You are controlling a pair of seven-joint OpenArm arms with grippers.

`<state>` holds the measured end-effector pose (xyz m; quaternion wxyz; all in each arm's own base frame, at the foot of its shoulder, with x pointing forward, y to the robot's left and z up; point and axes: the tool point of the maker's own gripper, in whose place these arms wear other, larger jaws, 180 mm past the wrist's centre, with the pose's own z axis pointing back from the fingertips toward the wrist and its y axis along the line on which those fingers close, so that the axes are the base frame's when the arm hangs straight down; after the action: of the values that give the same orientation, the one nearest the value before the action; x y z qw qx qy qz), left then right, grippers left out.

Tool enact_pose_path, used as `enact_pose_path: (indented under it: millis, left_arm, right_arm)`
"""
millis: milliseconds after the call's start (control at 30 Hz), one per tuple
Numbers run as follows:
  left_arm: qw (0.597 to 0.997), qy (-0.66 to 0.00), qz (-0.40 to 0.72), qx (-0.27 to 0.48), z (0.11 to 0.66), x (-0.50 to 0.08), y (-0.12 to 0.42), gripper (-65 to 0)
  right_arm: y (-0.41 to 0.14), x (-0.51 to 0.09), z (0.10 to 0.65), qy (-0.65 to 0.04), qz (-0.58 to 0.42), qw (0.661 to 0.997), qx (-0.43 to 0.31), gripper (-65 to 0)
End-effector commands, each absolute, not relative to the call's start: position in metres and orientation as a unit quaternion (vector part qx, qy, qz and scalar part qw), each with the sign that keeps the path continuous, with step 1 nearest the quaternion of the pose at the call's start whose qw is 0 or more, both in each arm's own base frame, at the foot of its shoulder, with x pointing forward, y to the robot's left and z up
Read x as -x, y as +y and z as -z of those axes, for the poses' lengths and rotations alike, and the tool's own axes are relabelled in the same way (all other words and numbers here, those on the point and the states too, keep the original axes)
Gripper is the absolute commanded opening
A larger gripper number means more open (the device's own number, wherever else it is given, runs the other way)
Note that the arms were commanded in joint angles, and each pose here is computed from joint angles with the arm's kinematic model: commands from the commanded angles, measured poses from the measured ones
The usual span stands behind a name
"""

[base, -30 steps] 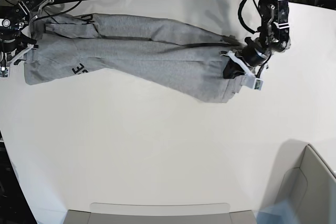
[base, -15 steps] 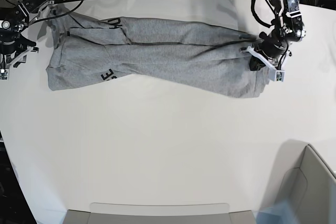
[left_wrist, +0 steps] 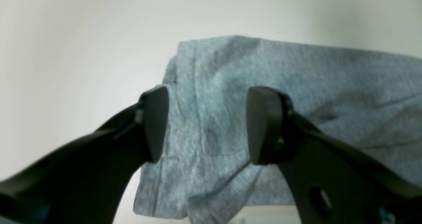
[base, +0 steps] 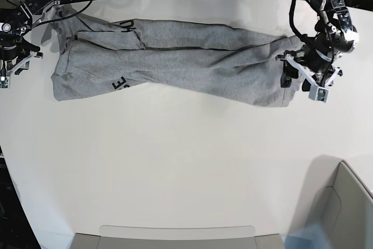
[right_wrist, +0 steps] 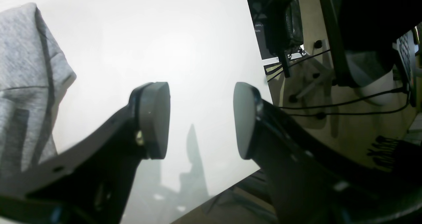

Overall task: Fold the T-shirt properly
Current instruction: 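Grasp the strip's end with the left gripper and tuck it inward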

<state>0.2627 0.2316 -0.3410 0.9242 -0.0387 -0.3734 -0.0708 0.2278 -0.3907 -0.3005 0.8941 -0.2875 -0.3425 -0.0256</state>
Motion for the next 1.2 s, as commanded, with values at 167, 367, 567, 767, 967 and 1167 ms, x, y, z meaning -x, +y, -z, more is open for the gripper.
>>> enact_pose_path:
  millis: [167,367,567,767,967,1167]
  left_arm:
    - [0.945,-0.320,0.050,0.044,0.363,-0.263,0.246,-27.3]
    - [0.954,-0.293,0.038,0.043,0.378,-0.264,0.263,-27.1]
    - [0.961,-0.272,0.024,0.043,0.392,-0.262,0.275,-27.1]
    - [0.965,-0.246,0.060,0.066,0.410,-0.255,0.267,-27.1]
    - [0.968,-0.225,0.077,0.082,0.424,-0.244,0.262,-27.3]
    - [0.967,-0.224,0.073,0.097,0.428,-0.242,0.249,-30.7]
  right_arm:
    - [-0.392,-0.235,0.288,-0.361,0.015,0.885,0.294,-34.2]
    - [-0.392,-0.234,0.289,-0.360,0.014,0.885,0.294,-34.2]
    - [-0.392,-0.233,0.289,-0.358,0.014,0.886,0.294,-34.2]
    - [-0.386,-0.240,0.289,-0.361,0.002,0.886,0.290,-34.2]
    - [-0.383,-0.240,0.293,-0.357,-0.007,0.889,0.288,-34.2]
    - [-0.382,-0.241,0.292,-0.358,-0.006,0.888,0.287,-34.2]
